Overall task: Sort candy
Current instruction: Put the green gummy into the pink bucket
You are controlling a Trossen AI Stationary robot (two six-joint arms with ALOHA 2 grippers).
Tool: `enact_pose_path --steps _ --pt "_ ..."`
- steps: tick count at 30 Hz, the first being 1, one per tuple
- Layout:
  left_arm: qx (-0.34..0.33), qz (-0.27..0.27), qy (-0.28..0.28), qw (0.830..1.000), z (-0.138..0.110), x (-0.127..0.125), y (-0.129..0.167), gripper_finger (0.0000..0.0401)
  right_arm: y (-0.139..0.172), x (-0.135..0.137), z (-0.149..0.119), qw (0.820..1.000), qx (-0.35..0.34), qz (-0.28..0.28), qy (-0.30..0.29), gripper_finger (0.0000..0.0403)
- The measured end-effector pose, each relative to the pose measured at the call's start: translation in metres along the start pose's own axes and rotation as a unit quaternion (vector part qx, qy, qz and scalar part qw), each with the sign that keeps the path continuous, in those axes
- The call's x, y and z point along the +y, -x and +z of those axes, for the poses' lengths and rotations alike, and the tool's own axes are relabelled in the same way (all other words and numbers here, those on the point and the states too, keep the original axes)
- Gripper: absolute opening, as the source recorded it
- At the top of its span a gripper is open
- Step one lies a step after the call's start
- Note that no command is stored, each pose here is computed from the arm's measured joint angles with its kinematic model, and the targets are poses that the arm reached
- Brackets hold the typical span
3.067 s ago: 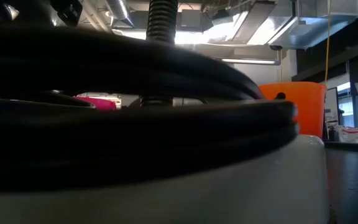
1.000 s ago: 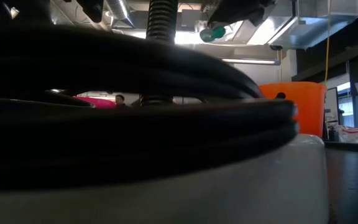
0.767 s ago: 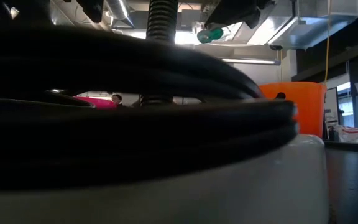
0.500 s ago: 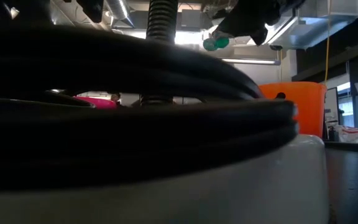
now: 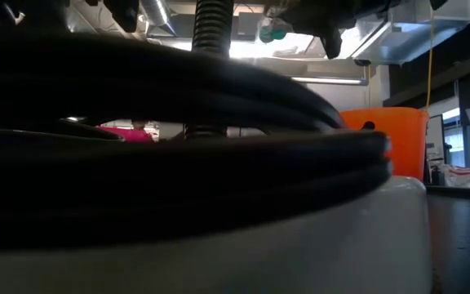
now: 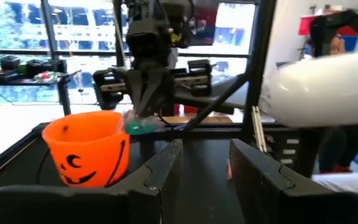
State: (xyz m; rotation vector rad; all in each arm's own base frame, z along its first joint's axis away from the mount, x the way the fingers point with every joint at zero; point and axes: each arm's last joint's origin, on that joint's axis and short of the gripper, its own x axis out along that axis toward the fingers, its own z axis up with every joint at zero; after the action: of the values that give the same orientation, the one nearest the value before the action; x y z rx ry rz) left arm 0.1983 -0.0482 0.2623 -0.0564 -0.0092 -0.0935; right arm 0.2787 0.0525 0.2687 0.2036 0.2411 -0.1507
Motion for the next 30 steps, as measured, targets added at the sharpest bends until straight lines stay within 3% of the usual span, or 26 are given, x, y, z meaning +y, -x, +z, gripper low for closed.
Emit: enact_pose_path --steps 8,13,16,20,30 --pt "0.004 0.033 0.011 0.999 -0.003 0.017 -0.007 0.0126 -0.003 -0.008 0.012 0.999 -0.043 0.013 -0.019 0.0001" --pt "-0.022 -0.003 0.020 1.000 -0.003 0.027 -0.017 0.0130 -0.006 -0.011 0.015 0.998 -0.058 0.011 -0.015 0.0001" --pt "-0.049 -0.022 0.024 0.998 -0.003 0.031 -0.023 0.0144 -0.005 -0.011 0.015 0.998 -0.062 0.009 -0.013 0.0001" --pt "-0.062 -0.003 0.033 0.998 -0.004 0.039 -0.029 0.0156 -0.005 -0.011 0.015 0.998 -0.062 0.010 -0.011 0.0001" --pt "-0.019 0.016 0.014 1.000 0.013 0.052 -0.082 0.0218 -0.004 -0.009 0.020 0.996 -0.085 0.028 0.005 0.0001"
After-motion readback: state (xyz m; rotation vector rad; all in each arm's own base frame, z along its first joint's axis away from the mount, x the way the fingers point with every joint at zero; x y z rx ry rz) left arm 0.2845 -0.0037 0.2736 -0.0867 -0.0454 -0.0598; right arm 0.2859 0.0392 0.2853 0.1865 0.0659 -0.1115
